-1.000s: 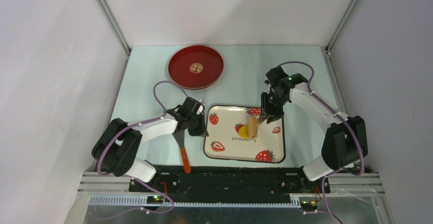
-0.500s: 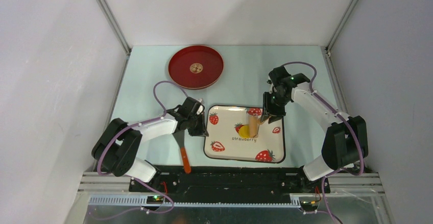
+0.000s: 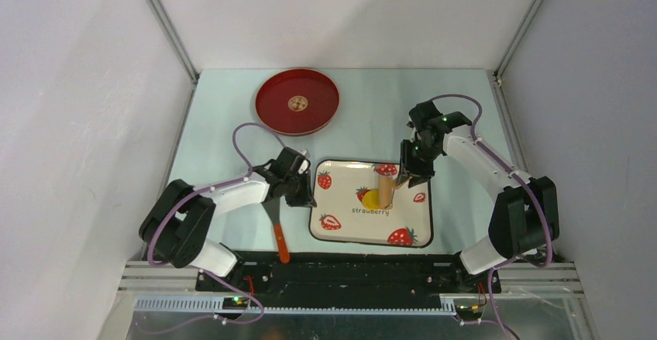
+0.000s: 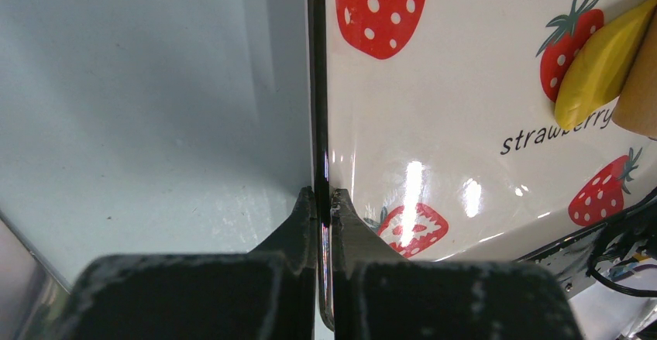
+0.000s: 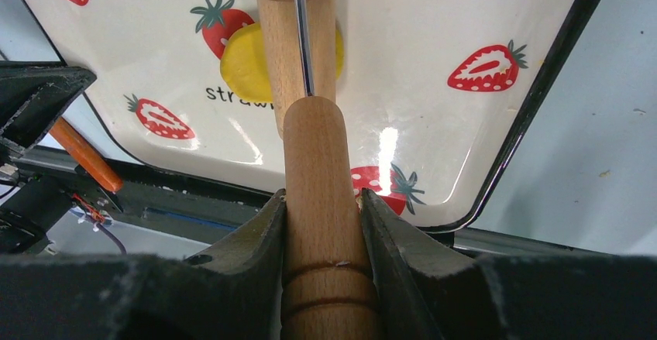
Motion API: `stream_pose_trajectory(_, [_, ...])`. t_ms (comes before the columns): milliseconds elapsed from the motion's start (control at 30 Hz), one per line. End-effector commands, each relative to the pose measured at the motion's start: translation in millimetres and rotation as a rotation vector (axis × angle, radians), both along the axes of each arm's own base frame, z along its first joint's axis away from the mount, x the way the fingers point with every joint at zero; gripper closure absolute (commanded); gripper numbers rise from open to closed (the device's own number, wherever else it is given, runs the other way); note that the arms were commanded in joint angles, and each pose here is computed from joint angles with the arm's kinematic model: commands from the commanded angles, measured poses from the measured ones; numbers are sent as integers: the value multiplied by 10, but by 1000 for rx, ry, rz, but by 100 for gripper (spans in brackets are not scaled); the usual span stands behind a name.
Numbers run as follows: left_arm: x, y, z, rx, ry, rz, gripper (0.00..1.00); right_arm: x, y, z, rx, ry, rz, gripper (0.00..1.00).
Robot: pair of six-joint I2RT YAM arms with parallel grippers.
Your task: Roll out the dumpling wrappers from the dough
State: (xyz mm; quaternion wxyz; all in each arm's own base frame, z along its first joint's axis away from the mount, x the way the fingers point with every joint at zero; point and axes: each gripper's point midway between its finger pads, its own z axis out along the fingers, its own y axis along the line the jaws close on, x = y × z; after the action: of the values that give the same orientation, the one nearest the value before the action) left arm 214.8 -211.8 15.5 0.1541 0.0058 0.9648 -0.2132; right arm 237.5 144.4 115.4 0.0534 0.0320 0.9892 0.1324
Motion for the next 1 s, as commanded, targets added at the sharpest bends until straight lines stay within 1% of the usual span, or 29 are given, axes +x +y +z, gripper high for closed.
stream_pose_trajectory(0, [-267,415,-325,193,94,7,100,-319,-961,-376,-487,144,-20,100])
stream_pose_trajectory(467, [-269,432,-310,190,90,23,100,-355,-1020,-385,-518,163,-53,100])
stream_pose_trajectory(700, [-246,484,-272,185,76,58,100,-341,-875,-361,-464,131,-22,100])
stream_pose_trajectory(967, [-263,609,-253,196,79,108,100,-345,-820,-327,-443,118,5,100])
